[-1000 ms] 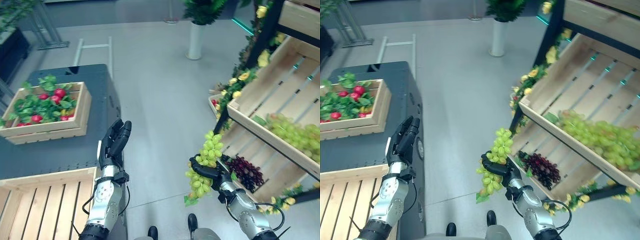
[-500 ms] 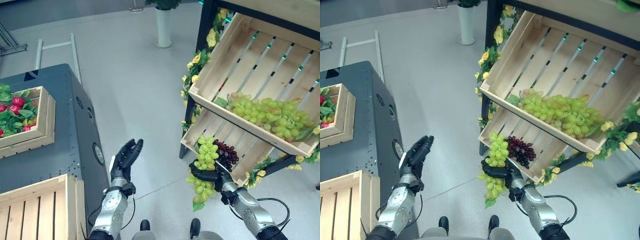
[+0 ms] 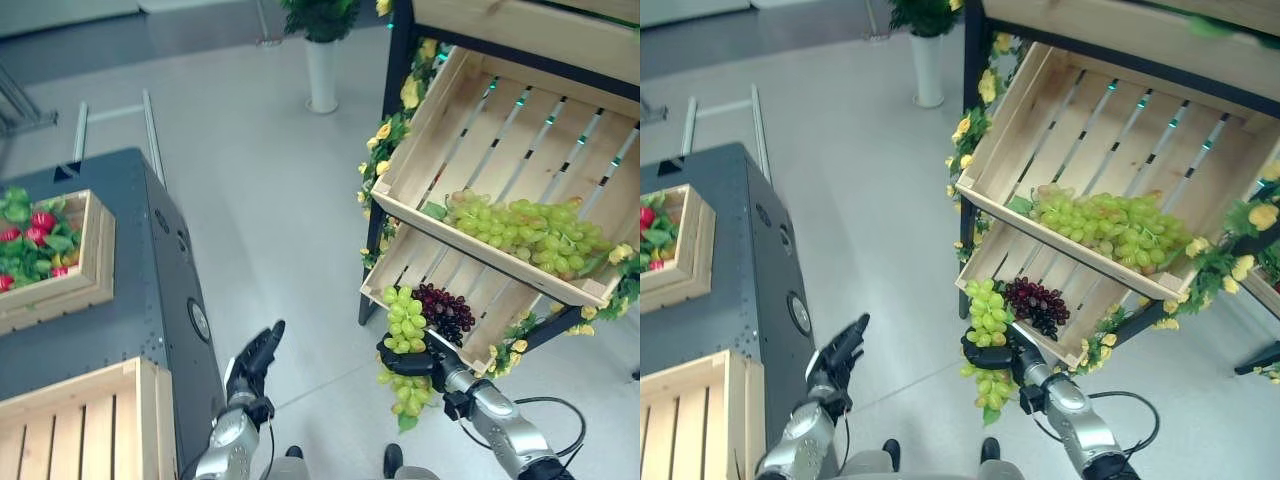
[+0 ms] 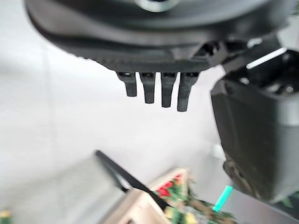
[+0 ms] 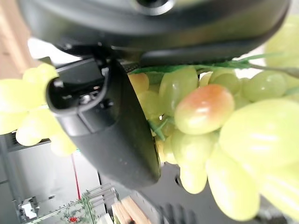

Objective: Pick up the fruits from the basket on one side to the basket on the other side

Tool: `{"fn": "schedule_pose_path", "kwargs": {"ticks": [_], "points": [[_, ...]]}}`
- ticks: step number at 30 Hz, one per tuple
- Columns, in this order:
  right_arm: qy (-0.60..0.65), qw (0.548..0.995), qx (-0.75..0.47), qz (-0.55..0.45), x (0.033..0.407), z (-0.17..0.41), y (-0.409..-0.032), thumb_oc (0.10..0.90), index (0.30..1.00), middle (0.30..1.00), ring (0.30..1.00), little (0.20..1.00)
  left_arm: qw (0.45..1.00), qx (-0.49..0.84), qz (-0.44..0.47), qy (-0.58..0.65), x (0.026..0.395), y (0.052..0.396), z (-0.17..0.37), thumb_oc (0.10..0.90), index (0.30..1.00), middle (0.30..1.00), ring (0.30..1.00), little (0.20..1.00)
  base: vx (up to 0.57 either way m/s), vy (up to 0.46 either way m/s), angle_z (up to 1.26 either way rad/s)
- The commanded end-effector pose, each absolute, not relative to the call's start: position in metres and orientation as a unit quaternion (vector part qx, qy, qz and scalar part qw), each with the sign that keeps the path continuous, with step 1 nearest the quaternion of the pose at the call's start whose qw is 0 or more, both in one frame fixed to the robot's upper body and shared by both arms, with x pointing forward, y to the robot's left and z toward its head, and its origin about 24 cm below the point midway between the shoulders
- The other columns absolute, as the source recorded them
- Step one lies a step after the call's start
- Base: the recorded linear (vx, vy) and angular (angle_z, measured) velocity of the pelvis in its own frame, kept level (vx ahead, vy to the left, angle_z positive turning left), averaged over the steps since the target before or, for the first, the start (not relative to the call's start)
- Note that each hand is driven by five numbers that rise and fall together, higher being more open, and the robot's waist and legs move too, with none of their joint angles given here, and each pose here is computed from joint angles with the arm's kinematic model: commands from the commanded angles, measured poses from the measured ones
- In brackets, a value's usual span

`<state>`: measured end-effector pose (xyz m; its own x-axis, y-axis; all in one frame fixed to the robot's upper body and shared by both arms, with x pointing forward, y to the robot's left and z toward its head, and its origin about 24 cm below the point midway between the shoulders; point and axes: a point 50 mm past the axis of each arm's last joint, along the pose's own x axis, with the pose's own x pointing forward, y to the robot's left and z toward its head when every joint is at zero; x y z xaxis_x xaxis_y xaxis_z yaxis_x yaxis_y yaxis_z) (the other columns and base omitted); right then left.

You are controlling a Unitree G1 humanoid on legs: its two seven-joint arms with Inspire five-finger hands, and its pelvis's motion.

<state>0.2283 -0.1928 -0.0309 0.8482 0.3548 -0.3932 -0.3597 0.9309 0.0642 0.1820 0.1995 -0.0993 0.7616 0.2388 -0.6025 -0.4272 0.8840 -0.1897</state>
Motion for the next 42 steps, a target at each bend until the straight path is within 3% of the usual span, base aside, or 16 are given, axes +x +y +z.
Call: {"fn": "schedule_pose_path", "kwargs": {"ticks": [1,18,27,34,42], "points": [[-0.012,0.965,-0.015,0.26,0.259,0.047,-0.173,0.4,0.3,0.3,0.3,0.3,0.956,-0.149,0.177,0.179,0.227,0.213,-0.06,0.8,0.9,0.9,0.9,0.9,0.02,0.048,-0.17],[-0.168,0.914,-0.071,0.362,0.252,0.142,-0.191,0.4,0.3,0.3,0.3,0.3,0.948,-0.133,0.198,0.21,0.214,0.224,-0.073,0.8,0.9,0.9,0.9,0.9,0.02,0.02,-0.07],[-0.295,0.906,-0.112,0.282,0.259,0.227,-0.221,0.4,0.3,0.3,0.3,0.3,0.945,-0.127,0.202,0.225,0.211,0.228,-0.079,0.8,0.9,0.9,0.9,0.9,0.02,0.019,-0.07],[-0.314,0.904,-0.128,0.261,0.26,0.256,-0.24,0.4,0.3,0.3,0.3,0.3,0.942,-0.121,0.203,0.239,0.203,0.23,-0.087,0.8,0.9,0.9,0.9,0.9,0.02,0.02,-0.06],[-0.319,0.9,-0.242,0.176,0.275,0.302,-0.262,0.4,0.3,0.3,0.3,0.3,0.943,-0.109,0.186,0.253,0.202,0.227,-0.091,0.8,0.9,0.9,0.9,0.9,0.0,0.0,0.0]]}}
